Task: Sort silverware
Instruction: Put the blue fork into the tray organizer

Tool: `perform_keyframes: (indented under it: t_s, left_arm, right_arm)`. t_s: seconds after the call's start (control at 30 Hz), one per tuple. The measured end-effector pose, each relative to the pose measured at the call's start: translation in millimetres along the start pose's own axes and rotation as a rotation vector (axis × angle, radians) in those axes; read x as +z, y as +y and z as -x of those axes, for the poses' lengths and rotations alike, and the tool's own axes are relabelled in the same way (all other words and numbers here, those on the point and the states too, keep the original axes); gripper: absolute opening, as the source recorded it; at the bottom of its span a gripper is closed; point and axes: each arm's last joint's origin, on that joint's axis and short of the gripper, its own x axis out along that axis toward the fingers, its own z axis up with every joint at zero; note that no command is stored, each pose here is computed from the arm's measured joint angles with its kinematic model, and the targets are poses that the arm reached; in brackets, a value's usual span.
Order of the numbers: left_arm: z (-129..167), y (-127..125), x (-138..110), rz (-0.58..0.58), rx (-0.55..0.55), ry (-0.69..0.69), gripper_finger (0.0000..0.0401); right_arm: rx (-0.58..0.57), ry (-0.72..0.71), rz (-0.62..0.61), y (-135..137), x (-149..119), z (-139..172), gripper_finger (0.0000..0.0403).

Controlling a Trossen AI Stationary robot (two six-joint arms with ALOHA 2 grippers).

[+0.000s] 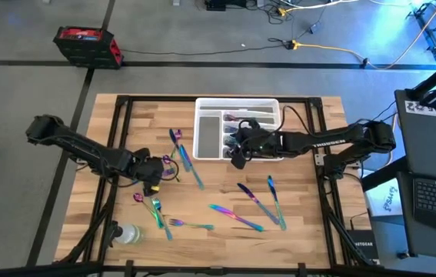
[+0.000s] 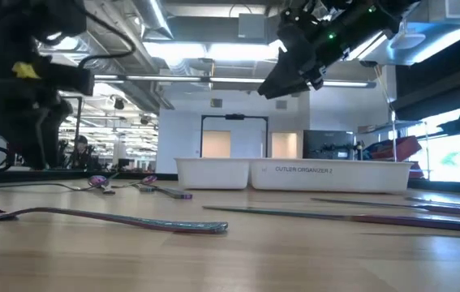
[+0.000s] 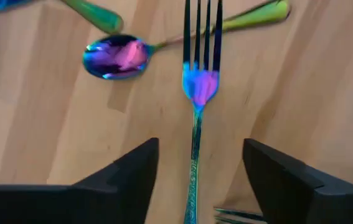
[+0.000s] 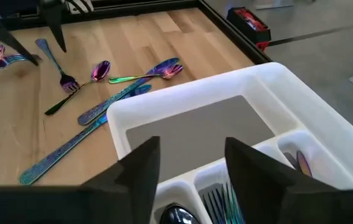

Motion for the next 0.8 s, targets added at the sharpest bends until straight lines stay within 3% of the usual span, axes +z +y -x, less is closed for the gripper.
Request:
perform_keyframes:
  t_s: [0.17,0.3,0.47,0.73,0.8]
  left_arm:
    - [-15,4,-4,-0.001,0.011,0.045,0.0256]
    - [-26,8,-5,0.033,-0.030,0.086,0.0233]
    - [-33,10,-4,0.078,-0.089,0.108,0.0168]
    - [-33,13,1,0.097,-0.147,0.114,0.0021]
    - [-34,14,1,0.155,-0.148,0.121,0.0008]
  right_arm:
    - [-0.003,0.007,0.002,0,-1,0,0.0183]
    - [-0.009,0.027,0.009,-1,-3,0,0.0182]
    - [-0.016,0.048,0.015,-1,-5,0,0.0182]
    - [-0.024,0.068,0.017,-1,-7,0,0.0182]
    - [-0.026,0.069,-0.001,-1,-7,0,0.0181]
